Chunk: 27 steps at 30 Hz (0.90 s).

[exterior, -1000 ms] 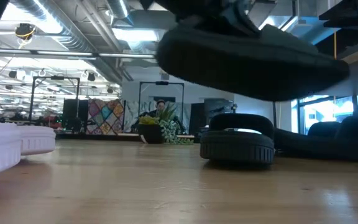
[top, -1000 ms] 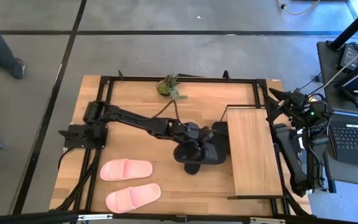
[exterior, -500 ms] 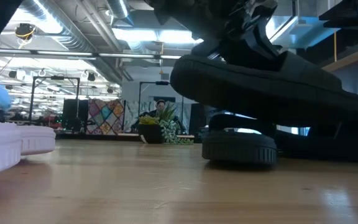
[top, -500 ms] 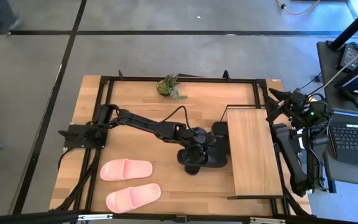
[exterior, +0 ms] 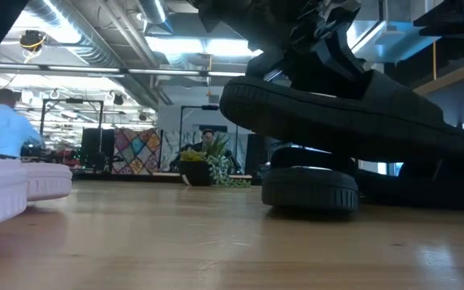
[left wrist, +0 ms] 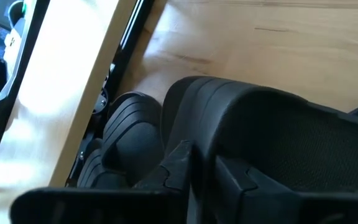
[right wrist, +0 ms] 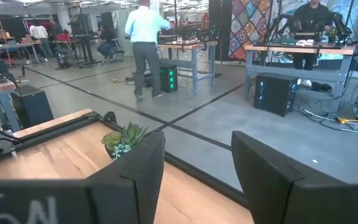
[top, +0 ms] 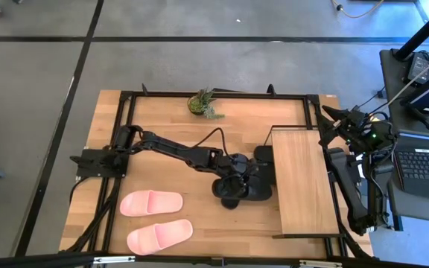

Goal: Pick and place slides into the shelf
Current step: Put the black slides under the shelf

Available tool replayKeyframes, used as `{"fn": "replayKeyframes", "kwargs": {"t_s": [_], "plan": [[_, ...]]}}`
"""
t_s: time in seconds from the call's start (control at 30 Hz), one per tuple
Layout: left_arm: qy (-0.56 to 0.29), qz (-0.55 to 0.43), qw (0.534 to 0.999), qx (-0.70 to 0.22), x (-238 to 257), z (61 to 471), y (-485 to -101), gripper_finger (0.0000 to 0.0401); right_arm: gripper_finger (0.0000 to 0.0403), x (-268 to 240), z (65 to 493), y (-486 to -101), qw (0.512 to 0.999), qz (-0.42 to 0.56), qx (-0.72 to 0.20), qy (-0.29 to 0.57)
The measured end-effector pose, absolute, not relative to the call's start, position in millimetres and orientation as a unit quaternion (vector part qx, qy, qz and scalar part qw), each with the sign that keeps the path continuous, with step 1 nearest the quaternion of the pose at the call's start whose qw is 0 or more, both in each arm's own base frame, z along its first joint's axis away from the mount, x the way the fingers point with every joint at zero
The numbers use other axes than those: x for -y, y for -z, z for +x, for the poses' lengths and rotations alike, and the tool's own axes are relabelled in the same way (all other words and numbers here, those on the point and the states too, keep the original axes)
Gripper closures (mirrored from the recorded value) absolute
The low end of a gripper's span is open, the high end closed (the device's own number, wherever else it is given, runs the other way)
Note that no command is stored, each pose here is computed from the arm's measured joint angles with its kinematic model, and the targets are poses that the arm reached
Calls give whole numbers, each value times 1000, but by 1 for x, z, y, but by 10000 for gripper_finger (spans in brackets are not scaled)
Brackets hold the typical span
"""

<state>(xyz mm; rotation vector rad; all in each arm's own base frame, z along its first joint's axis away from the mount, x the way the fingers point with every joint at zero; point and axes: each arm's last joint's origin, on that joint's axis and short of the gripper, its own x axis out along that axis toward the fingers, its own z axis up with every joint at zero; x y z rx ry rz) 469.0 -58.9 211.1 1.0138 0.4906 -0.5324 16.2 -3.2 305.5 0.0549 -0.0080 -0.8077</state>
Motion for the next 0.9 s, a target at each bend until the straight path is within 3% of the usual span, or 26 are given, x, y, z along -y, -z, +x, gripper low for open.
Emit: {"fn": "replayKeyframes", "kwargs": {"t_s": [0.23, 0.57, 0.9], "plan": [[250, 475, 812, -231, 59, 469, -211, 337, 215, 3, 16, -305, 919, 27, 4, 393], [239, 475, 811, -243, 54, 468, -212, 256, 215, 3, 16, -305, 919, 27, 3, 393], [170, 364, 882, -245, 28, 453, -260, 247, 215, 3, 16, -305, 919, 27, 3, 393]]}}
